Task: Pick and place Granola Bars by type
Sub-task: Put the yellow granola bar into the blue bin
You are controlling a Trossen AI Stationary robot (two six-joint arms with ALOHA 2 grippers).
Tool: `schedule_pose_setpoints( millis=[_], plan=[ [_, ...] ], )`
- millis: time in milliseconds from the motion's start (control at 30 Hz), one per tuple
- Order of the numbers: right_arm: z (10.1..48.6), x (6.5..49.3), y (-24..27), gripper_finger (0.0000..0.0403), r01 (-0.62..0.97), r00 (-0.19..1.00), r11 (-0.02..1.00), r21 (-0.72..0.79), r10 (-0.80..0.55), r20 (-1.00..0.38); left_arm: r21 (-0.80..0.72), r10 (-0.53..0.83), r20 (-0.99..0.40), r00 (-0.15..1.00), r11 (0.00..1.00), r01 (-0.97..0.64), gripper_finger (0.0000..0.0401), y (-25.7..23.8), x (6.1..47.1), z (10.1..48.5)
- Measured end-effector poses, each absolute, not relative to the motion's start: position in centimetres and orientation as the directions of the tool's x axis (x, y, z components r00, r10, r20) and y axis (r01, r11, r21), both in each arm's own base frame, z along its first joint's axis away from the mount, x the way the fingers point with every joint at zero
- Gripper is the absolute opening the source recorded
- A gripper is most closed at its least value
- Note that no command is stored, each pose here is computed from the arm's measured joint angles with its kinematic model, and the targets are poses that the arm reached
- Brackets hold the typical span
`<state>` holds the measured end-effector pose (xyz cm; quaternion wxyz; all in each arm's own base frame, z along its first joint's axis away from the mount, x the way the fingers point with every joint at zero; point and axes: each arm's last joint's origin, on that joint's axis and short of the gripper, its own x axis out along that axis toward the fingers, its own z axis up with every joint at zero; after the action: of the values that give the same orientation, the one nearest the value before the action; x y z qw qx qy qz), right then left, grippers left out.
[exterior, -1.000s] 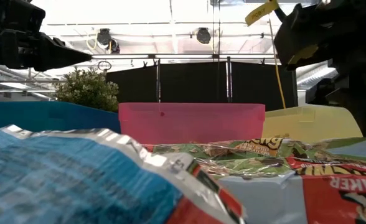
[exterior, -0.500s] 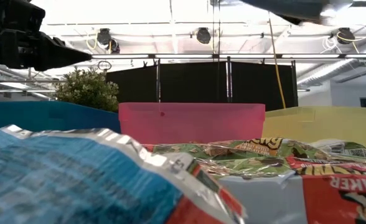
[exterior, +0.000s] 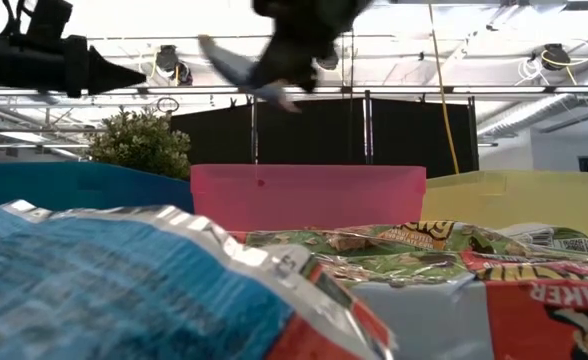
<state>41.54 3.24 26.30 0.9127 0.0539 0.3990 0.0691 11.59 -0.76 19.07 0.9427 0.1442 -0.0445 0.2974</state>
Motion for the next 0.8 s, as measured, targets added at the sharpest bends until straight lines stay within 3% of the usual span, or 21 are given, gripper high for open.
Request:
schedule_pose_setpoints(
  millis=[200,367,567,800],
  plan=[
    [25.9,46.9,2.2,0.0031,-0.216,0.71,0.976,-0.02,0.143,-0.689,0.293,0.582,0.182,0.792,0.737,-0.609,0.0044,-1.2,11.3,19.4],
    [25.0,49.6,2.2,0.0035,-0.268,0.771,0.948,-0.171,0.105,-0.628,0.225,0.672,0.221,0.707,0.67,-0.707,0.0044,-1.4,10.3,20.8],
    [23.4,52.4,1.2,0.0026,-0.257,0.829,0.938,-0.231,0.092,-0.551,0.259,0.705,0.206,0.678,0.629,-0.733,0.0044,-1.8,9.4,21.5],
    [20.2,53.4,-1.0,0.003,-0.218,0.801,0.957,-0.194,0.062,-0.596,0.288,0.669,0.213,0.712,0.653,-0.7,0.0044,-2.2,9.3,21.5]
  ],
)
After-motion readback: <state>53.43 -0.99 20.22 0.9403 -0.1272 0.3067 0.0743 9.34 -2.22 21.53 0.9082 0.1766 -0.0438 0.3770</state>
